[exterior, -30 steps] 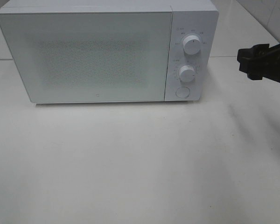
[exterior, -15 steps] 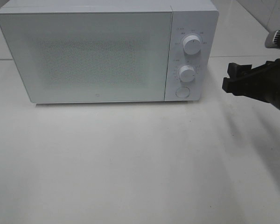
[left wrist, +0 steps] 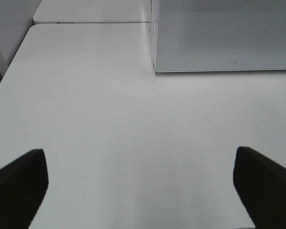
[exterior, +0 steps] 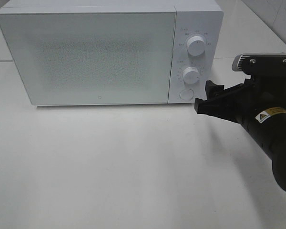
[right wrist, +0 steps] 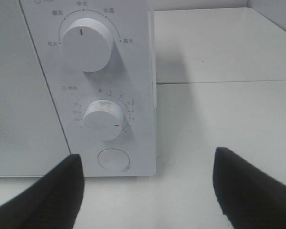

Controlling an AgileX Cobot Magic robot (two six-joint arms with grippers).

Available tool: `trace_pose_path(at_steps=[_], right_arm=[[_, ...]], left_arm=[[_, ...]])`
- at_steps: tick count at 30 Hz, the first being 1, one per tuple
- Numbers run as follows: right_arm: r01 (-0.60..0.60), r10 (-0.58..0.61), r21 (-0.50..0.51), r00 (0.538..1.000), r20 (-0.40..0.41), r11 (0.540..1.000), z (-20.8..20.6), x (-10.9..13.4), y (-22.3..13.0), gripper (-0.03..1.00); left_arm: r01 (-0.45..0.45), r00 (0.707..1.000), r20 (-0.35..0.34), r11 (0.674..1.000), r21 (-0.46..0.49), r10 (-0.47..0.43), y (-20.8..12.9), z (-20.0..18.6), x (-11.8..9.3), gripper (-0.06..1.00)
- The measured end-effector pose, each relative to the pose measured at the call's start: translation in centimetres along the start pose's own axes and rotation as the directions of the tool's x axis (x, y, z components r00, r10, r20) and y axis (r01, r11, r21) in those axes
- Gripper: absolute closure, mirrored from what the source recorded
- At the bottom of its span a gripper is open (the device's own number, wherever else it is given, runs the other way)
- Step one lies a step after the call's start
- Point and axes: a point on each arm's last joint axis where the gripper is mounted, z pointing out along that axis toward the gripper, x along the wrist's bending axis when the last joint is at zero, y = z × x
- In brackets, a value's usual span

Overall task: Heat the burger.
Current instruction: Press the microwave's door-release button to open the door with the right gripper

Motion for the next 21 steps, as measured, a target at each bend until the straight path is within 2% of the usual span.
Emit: trace_pose_path(at_steps=[8,15,18,19,21], right_arm=[[-0.001,0.001,-0.001,1.0,-0.029,1.0,-0.7,1.8,0.0,0.22],[0.004,-0.004,0.014,1.0,-0.026,1.0,-0.7,2.0,-0.4,0.22],[-0.035,0.035,0.025,0.999,-0.019,0.999,-0.6,1.9,-0.6,0.23],[-0.1,0.1,0.028,0.995,-0.009,0.995,-0.6,1.8,-0.6,0.25],[-0.144,0.144,0.029,0.99,-0.003,0.989,-0.6,1.8,-0.6,0.27]], left_arm=[[0.0,1.0,0.0,1.0,0.0,0.0,0.0,0.0,0.0,-0.03],[0.0,1.0,0.0,1.0,0.0,0.0,0.0,0.0,0.0,-0.03],[0.0,1.0,0.0,1.0,0.0,0.0,0.0,0.0,0.0,-0.03],[0.0,1.0,0.0,1.0,0.0,0.0,0.0,0.0,0.0,-0.03],[0.0,1.0,0.0,1.0,0.0,0.0,0.0,0.0,0.0,-0.03]])
